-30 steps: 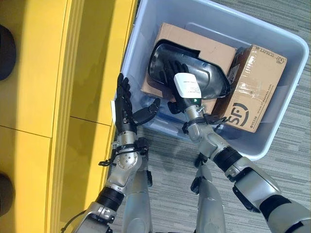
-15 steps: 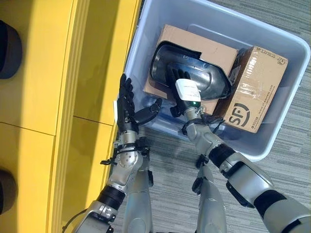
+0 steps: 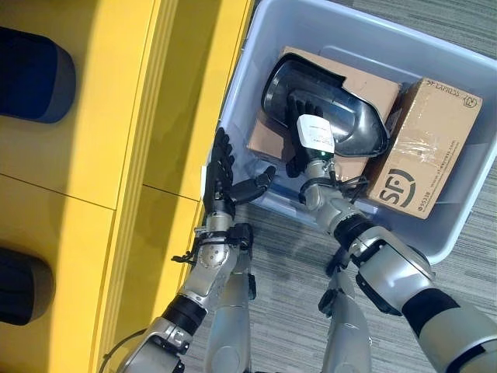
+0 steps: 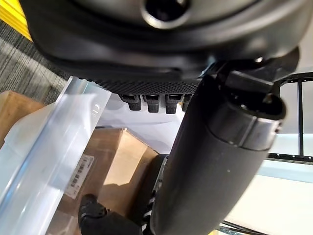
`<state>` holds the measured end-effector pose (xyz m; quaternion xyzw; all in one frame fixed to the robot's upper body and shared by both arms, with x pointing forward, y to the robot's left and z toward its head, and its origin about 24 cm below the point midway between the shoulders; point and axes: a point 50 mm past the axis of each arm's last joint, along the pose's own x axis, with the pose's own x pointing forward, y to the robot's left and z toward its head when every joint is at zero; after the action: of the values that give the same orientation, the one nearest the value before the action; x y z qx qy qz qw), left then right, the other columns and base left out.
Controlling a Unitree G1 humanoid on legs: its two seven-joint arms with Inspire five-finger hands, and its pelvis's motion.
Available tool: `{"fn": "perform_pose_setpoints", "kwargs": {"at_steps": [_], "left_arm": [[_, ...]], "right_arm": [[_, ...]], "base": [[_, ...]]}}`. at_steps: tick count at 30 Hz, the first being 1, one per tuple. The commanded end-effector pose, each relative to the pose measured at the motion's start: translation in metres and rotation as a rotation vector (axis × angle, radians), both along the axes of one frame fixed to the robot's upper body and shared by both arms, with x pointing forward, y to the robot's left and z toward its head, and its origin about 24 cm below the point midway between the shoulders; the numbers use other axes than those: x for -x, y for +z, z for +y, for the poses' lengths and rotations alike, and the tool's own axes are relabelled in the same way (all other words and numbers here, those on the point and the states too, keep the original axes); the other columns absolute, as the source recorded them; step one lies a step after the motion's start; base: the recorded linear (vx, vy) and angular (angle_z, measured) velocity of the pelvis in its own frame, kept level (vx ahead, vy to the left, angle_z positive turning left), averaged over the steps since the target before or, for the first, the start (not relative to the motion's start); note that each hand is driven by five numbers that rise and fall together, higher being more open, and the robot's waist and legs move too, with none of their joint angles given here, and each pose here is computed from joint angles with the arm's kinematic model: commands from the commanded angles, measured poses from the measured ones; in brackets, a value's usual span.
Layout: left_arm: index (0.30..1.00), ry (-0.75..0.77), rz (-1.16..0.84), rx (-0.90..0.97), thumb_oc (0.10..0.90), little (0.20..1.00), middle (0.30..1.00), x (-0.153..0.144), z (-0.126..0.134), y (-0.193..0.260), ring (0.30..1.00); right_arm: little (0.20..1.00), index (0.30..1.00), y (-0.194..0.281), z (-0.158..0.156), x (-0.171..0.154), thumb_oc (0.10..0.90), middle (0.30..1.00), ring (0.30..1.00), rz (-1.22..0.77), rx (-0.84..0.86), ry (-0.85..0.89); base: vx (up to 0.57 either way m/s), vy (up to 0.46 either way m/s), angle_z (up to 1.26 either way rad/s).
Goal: Move parts from the plastic box to the shelf.
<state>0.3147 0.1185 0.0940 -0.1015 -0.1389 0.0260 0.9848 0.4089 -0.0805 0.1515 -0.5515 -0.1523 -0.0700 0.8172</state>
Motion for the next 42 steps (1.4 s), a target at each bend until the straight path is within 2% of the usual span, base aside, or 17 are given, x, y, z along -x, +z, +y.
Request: {"fn": "perform_pose_setpoints", "kwargs": {"at_steps": [1, 9, 10, 11, 27, 42], "left_arm": [[1.000, 0.009, 0.201, 0.004, 0.900, 1.000, 1.000, 0.017, 0.006, -0.044, 1.000], [1.000, -0.015, 0.219, -0.009, 0.900, 1.000, 1.000, 0.018, 0.004, -0.049, 1.000], [1.000, -0.016, 0.222, -0.009, 0.900, 1.000, 1.000, 0.018, 0.004, -0.050, 1.000], [1.000, -0.017, 0.223, -0.010, 0.900, 1.000, 1.000, 0.018, 0.004, -0.050, 1.000], [1.000, -0.015, 0.237, -0.020, 0.900, 1.000, 1.000, 0.017, 0.004, -0.052, 1.000], [1.000, -0.010, 0.239, -0.039, 0.900, 1.000, 1.000, 0.016, 0.007, -0.054, 1.000]], "right_arm": [[1.000, 1.000, 0.030, -0.017, -0.012, 0.900, 1.000, 1.000, -0.001, -0.023, -0.067], [1.000, 1.000, 0.020, -0.034, -0.013, 0.900, 1.000, 1.000, 0.054, -0.006, -0.112], [0.602, 0.602, 0.019, -0.034, -0.013, 0.616, 0.602, 0.602, 0.061, -0.006, -0.112], [0.300, 0.300, 0.017, -0.034, -0.013, 0.400, 0.300, 0.300, 0.070, -0.003, -0.112], [0.300, 0.300, 0.007, -0.031, -0.010, 0.400, 0.300, 0.300, 0.087, 0.046, -0.093], [0.300, 0.300, -0.035, -0.035, 0.001, 0.400, 0.300, 0.300, 0.174, 0.239, -0.055]], "base": [[0.00, 0.000, 0.00], [0.00, 0.000, 0.00], [0.00, 0.000, 0.00], [0.00, 0.000, 0.00], [0.00, 0.000, 0.00], [0.00, 0.000, 0.00]]}}
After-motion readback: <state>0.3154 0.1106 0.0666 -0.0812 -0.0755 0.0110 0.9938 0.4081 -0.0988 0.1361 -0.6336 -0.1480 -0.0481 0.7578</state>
